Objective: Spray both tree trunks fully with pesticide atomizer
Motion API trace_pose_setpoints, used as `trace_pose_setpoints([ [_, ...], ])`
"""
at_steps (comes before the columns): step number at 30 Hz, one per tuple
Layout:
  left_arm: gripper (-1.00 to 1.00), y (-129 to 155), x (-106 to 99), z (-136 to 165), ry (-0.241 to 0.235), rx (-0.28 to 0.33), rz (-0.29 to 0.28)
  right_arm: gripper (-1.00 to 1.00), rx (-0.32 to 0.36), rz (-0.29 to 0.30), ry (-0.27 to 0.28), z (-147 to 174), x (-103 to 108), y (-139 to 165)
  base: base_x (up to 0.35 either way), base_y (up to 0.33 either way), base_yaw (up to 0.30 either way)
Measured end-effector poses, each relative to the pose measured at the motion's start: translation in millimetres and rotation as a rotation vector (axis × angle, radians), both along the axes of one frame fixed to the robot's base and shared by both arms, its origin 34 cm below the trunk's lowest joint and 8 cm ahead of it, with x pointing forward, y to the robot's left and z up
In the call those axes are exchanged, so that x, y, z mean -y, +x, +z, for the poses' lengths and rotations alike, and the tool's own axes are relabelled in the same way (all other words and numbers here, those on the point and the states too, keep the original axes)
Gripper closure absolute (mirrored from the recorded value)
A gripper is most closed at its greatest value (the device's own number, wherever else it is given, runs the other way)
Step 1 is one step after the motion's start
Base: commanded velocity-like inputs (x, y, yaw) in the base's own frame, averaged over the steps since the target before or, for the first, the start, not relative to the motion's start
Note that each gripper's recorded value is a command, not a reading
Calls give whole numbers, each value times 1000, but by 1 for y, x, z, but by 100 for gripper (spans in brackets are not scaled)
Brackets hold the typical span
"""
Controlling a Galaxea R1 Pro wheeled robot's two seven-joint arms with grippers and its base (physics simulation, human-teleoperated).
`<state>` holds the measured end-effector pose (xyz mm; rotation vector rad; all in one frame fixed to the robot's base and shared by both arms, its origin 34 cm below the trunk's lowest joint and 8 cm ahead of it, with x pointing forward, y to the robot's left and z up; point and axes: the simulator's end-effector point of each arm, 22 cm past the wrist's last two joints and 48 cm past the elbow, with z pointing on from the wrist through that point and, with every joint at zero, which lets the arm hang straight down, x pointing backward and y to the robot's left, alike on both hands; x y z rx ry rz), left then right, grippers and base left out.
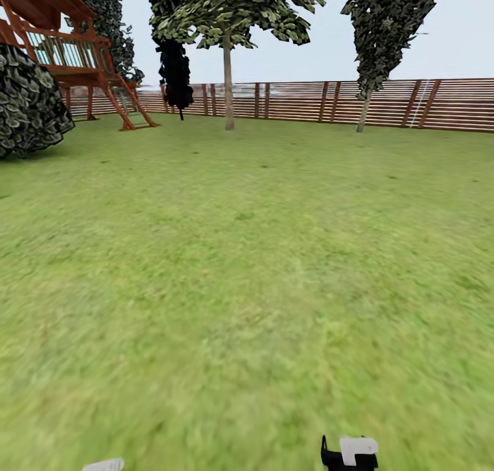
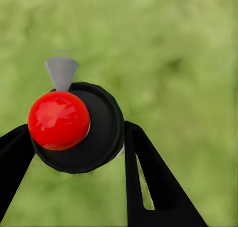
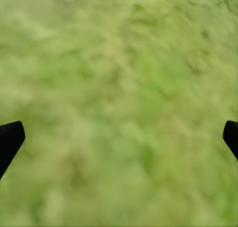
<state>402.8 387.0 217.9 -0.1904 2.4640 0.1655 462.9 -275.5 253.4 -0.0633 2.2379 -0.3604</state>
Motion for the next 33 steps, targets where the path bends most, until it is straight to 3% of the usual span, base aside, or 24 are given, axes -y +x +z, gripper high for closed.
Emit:
trace_pose_setpoints([
  [33,100,0,0,0,0,0,0,-100,0,-1,0,0,0,0,339,0,0],
])
